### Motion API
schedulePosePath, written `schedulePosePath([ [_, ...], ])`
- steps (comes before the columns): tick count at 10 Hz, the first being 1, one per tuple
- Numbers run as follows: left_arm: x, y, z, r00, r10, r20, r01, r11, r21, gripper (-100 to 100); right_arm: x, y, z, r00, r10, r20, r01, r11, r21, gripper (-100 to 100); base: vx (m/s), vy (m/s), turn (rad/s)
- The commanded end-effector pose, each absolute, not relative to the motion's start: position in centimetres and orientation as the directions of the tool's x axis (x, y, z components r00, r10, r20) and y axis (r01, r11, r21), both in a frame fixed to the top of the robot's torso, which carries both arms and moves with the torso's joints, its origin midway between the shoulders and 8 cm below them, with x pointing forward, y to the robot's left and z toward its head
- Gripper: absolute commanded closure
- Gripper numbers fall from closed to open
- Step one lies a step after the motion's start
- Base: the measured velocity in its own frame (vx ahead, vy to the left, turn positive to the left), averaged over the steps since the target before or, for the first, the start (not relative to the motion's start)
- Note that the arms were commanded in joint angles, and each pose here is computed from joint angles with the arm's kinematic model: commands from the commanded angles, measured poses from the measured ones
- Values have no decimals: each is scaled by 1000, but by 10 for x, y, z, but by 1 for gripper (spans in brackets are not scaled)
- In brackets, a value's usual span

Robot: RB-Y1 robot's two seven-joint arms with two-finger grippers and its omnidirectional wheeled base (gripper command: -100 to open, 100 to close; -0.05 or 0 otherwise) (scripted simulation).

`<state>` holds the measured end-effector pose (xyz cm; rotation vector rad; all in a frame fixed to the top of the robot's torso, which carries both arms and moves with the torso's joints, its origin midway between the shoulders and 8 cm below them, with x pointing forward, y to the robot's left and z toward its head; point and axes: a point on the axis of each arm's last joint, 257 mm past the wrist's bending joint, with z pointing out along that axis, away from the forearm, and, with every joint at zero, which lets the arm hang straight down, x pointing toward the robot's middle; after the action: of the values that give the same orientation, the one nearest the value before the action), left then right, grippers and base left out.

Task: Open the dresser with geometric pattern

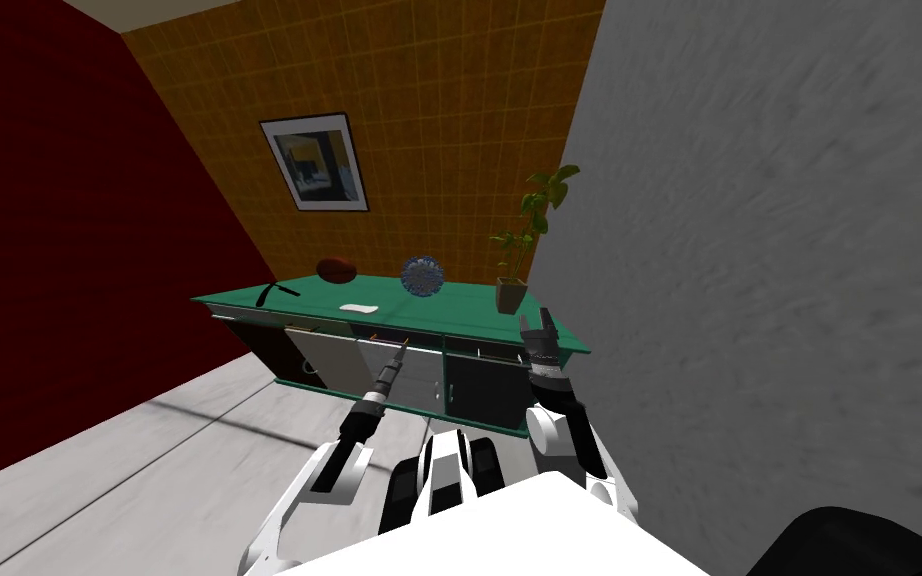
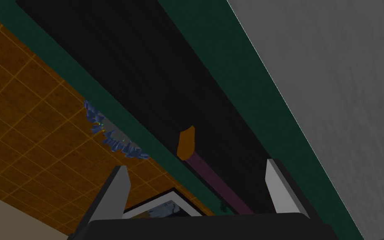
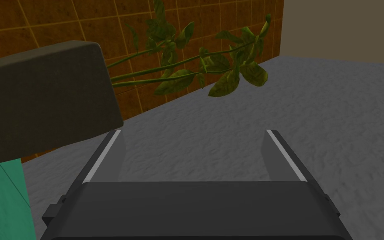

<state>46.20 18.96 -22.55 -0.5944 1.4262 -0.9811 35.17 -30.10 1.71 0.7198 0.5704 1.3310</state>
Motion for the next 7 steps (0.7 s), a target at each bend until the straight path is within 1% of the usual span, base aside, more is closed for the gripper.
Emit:
schedulePosePath([
  [1,465,190,-220,-122,-835,-536,195,509,-838,-100,352,-301,17,161,986,31,-658,84,748,0,77,-24,-36],
  [2,463,190,-223,-123,-835,-536,199,509,-838,-100,352,-301,17,161,986,31,-658,84,748,0,49,-15,-9],
  [3,464,190,-223,-123,-835,-536,197,509,-838,100,352,-301,17,161,986,31,-658,84,748,0,7,-3,2],
  [4,460,189,-220,-127,-835,-536,201,508,-838,100,352,-301,17,161,986,31,-658,84,748,0,-104,56,41],
  [7,454,187,-217,-131,-834,-536,207,506,-837,100,352,-301,17,161,986,31,-658,84,748,0,-182,54,25],
])
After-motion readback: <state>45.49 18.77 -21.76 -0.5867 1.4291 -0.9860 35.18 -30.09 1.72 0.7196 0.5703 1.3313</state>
